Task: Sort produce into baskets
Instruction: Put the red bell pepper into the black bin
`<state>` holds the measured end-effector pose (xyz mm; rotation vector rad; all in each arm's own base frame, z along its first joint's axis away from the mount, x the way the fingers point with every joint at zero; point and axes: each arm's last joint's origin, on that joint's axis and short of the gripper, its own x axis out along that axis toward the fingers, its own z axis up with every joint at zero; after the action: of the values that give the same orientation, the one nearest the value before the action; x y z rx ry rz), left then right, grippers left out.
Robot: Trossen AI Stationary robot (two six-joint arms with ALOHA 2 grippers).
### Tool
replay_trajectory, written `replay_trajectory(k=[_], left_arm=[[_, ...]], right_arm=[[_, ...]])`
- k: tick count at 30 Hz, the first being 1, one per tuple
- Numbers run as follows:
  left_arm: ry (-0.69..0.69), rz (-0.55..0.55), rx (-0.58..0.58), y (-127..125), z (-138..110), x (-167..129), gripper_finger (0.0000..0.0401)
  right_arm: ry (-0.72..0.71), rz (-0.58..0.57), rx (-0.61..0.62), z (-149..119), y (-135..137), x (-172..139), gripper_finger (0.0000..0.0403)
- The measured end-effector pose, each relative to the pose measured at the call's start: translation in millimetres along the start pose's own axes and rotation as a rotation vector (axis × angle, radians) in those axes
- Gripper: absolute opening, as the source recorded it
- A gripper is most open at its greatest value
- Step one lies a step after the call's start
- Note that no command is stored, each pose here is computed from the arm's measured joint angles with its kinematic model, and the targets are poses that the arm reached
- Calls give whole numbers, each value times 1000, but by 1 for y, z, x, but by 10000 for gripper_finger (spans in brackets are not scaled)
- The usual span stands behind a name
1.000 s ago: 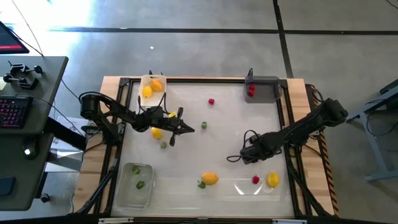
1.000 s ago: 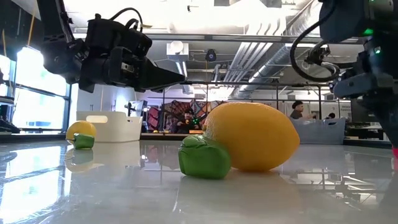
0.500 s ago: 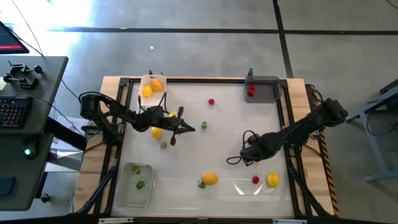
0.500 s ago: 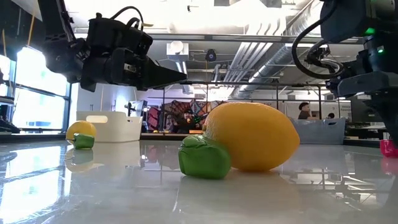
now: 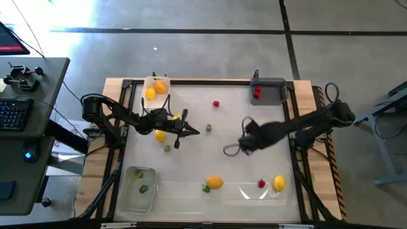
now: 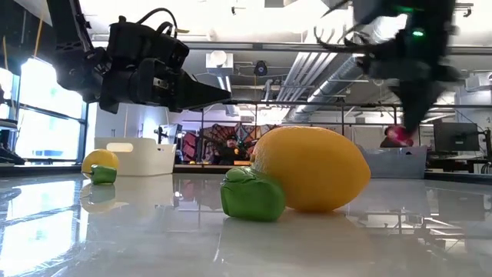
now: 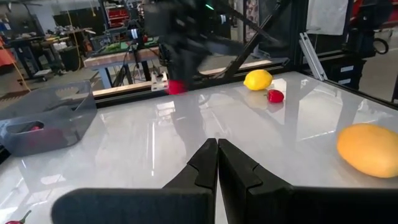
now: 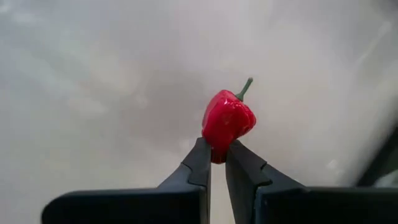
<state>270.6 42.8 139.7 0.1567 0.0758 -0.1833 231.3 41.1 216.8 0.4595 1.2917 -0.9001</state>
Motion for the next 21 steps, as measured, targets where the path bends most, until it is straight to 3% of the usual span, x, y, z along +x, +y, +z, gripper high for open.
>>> replay_trajectory(k=[5,12,16,21], left_arm=[[5,-1,-10,0,0,0,0],[24,-5,-27,-1,-3,0,0],[25,-5,-28,-1,-3,0,0],[25,-5,-27,-1,-3,0,0]], right_arm=[[-107,-139,-28,53,-29,-10,16],[-56,-234,54,119,-101,10,14],[-15,-247,156,137,-149,34,14],[-66,-171,304,149,-198,66,14]])
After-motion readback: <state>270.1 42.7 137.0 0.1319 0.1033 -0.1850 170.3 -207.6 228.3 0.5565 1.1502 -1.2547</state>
